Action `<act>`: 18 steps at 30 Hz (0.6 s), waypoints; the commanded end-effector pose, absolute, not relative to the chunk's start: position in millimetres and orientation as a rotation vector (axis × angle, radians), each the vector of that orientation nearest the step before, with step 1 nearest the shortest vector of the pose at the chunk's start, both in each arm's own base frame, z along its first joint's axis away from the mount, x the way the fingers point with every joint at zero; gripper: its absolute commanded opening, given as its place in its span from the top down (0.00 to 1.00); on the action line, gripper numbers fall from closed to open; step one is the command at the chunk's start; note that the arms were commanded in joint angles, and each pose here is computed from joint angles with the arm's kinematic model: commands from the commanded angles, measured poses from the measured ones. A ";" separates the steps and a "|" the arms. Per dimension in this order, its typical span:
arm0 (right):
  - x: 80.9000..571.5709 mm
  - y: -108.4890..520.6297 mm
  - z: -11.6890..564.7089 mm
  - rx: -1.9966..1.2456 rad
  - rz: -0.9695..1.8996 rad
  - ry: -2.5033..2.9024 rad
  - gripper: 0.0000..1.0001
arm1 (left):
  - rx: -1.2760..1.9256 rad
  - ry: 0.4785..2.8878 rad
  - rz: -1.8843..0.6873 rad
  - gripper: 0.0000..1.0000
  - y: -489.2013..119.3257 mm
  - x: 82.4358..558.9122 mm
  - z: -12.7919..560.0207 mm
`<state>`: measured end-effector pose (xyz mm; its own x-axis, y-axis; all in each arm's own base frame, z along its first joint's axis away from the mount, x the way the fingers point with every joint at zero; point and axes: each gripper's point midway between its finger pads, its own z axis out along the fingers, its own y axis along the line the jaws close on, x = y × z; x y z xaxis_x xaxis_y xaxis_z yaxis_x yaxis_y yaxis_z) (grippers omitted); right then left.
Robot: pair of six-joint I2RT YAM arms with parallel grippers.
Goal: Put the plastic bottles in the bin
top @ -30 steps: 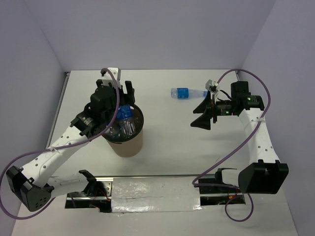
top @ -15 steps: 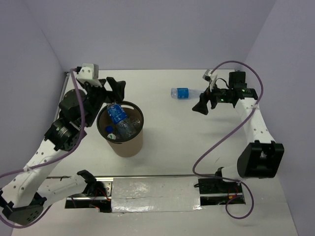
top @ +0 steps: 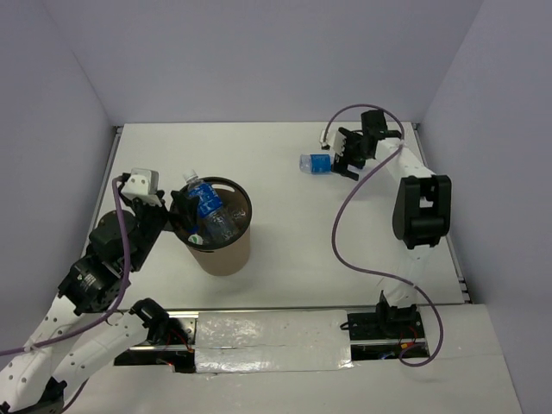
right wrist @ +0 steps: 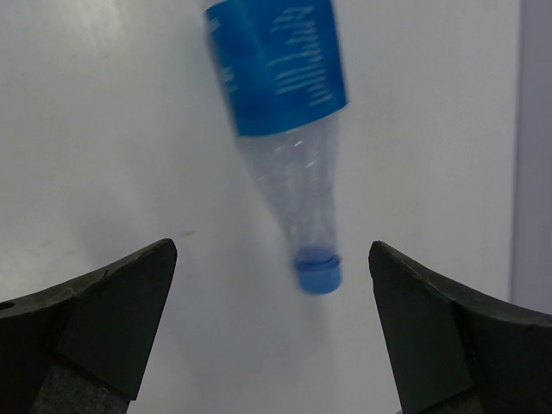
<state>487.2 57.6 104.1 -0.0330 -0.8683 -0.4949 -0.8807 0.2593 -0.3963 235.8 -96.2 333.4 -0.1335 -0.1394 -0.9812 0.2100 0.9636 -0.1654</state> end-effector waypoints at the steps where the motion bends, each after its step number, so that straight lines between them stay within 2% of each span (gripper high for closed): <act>1: 537.0 74.7 122.5 -1.657 -0.127 1.726 0.00 | 0.016 1.685 -0.197 0.01 -72.9 231.2 315.5; 6: 560.4 97.1 98.8 -1.757 -0.172 1.731 0.00 | -0.028 1.677 -0.179 0.01 -59.9 222.1 294.2; 7: 553.9 103.6 73.6 -1.808 -0.117 1.778 0.00 | -0.034 1.672 -0.174 0.01 -57.3 220.6 294.6; 13: 568.2 112.7 55.0 -1.830 -0.131 1.836 0.02 | -0.104 1.610 -0.183 0.01 -38.7 204.7 295.2; 18: 572.2 108.3 36.8 -1.807 -0.136 1.905 0.08 | -0.140 1.545 -0.242 0.01 -34.4 195.1 309.6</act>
